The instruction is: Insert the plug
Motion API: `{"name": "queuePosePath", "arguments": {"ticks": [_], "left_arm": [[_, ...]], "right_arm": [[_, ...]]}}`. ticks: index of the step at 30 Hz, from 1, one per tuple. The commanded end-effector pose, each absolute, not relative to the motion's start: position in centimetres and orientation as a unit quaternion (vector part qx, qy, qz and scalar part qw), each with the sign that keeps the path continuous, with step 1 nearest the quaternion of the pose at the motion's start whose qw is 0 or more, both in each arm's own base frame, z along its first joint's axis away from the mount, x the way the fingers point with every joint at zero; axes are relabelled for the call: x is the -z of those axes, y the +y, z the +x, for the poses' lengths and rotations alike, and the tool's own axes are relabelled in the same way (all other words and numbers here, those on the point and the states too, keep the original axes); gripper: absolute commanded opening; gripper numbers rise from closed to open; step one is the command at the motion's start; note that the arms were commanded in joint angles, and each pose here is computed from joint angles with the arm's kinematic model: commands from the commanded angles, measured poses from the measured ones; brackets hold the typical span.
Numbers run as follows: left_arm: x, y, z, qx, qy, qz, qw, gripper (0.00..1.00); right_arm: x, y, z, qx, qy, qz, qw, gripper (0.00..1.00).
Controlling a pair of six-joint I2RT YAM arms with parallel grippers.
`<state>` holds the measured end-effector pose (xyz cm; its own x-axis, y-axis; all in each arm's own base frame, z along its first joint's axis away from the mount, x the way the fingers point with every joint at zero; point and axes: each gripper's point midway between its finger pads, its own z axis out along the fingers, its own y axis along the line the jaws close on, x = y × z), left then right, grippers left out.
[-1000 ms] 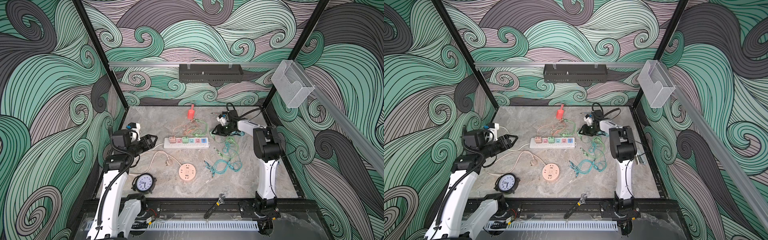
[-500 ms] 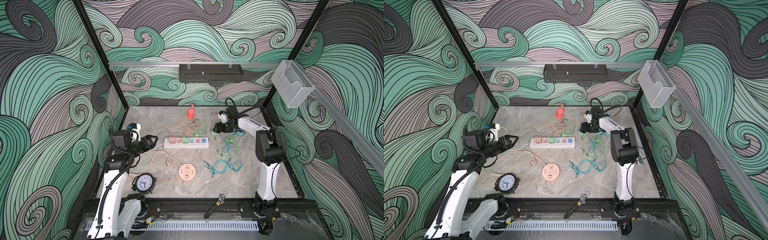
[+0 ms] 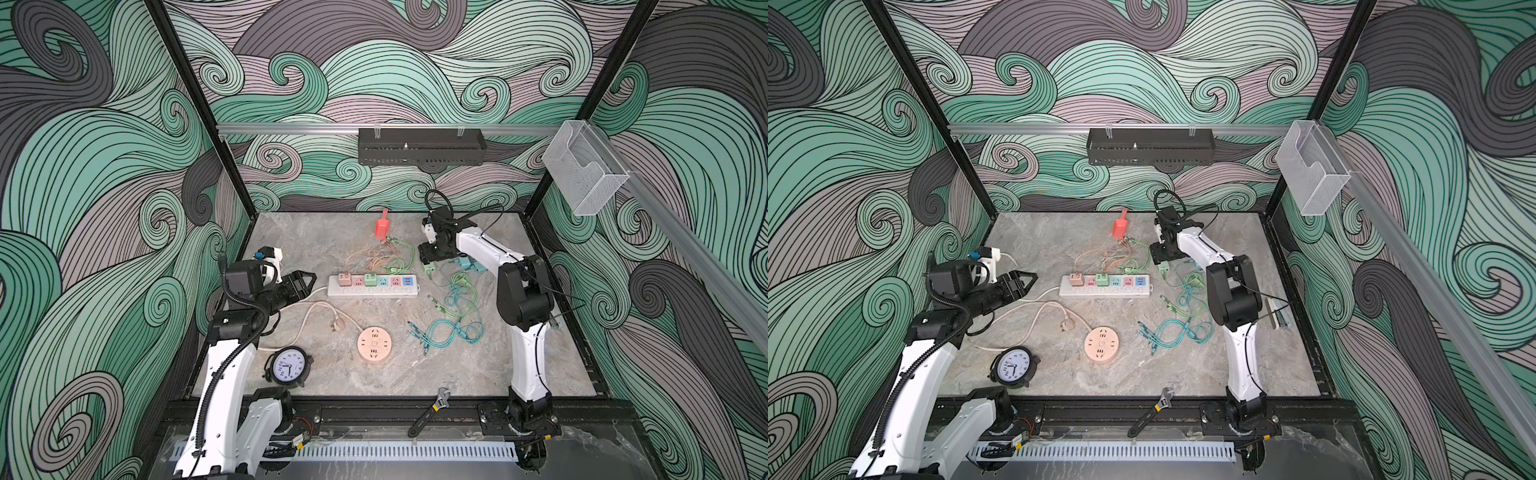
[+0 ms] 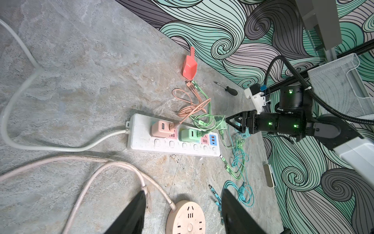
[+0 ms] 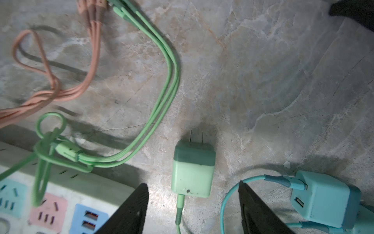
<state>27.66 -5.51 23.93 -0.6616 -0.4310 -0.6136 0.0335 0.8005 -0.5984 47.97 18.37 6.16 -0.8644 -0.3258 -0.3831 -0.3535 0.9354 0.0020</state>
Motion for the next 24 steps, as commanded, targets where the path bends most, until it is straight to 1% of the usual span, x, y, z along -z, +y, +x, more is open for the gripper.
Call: {"name": "queuePosePath", "arguments": {"ticks": [1, 11, 24], "left_arm": [[-24.6, -5.4, 27.6, 0.289, 0.864, -0.104, 0.4, 0.62], [-24.4, -5.4, 27.5, 0.287, 0.865, -0.102, 0.398, 0.62], [-24.0, -5.3, 27.4, 0.283, 0.868, -0.102, 0.395, 0.62]], "right_arm": [[-4.3, 17.7, 47.5, -0.013, 0.972, -0.169, 0.162, 0.69], [-2.5, 18.6, 47.9, -0.031, 0.976, -0.16, 0.146, 0.63], [-1.7, 18.2, 47.7, -0.013, 0.977, -0.16, 0.139, 0.42]]}}
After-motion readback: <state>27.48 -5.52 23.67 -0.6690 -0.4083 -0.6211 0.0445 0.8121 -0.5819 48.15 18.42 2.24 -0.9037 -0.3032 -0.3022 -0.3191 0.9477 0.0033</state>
